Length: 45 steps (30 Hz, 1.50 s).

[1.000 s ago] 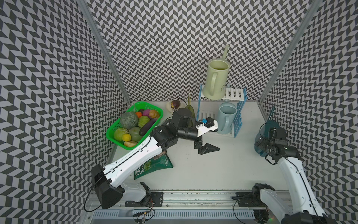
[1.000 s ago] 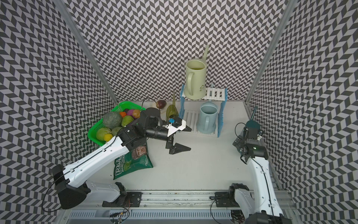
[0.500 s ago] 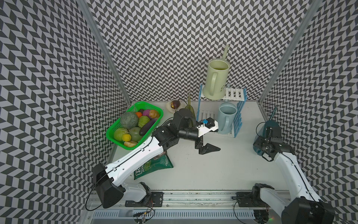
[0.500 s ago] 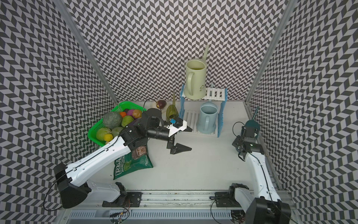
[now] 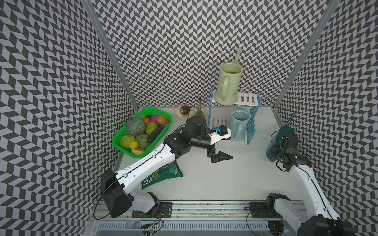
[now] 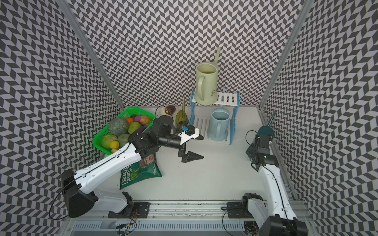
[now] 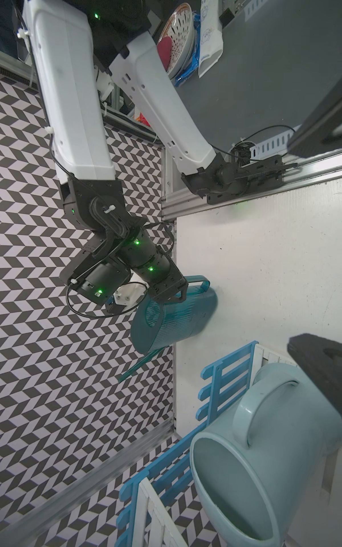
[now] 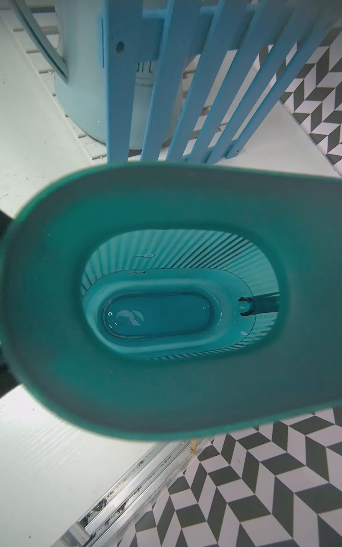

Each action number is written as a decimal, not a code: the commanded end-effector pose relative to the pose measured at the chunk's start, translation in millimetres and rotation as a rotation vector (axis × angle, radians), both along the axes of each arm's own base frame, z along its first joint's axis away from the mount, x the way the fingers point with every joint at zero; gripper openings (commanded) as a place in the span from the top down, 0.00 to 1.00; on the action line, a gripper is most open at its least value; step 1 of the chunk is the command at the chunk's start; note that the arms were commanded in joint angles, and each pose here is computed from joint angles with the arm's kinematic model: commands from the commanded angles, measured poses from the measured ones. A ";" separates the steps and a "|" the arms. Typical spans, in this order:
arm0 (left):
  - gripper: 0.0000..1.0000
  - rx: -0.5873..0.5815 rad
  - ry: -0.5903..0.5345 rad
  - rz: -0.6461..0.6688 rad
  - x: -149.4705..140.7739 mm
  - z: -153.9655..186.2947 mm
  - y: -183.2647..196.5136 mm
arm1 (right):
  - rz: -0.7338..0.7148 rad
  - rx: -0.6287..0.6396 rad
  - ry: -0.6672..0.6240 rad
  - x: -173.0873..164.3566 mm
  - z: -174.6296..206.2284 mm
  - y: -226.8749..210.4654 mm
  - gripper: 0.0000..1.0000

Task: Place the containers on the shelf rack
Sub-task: 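Pick up a container from the center of the board.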

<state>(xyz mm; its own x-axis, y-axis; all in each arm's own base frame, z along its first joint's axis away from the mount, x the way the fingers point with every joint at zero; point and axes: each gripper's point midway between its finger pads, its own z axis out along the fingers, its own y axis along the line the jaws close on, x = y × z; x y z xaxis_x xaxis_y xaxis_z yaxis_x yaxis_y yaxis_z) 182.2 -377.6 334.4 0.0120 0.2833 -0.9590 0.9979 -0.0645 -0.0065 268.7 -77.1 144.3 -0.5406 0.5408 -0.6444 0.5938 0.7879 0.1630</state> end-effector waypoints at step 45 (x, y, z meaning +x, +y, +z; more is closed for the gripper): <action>0.00 0.073 0.068 0.243 73.5 -31.0 25.4 | 0.212 -0.079 -0.271 5.8 197.0 35.2 0.99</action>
<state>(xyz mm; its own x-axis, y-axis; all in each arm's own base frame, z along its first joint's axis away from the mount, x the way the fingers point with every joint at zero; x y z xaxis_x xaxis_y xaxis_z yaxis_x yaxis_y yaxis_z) 247.0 -354.9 301.2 -0.1149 0.3357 -0.9349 0.9870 0.1451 -0.0693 267.3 -44.1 289.2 -0.5352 0.4212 -0.7322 0.4177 0.8854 0.2041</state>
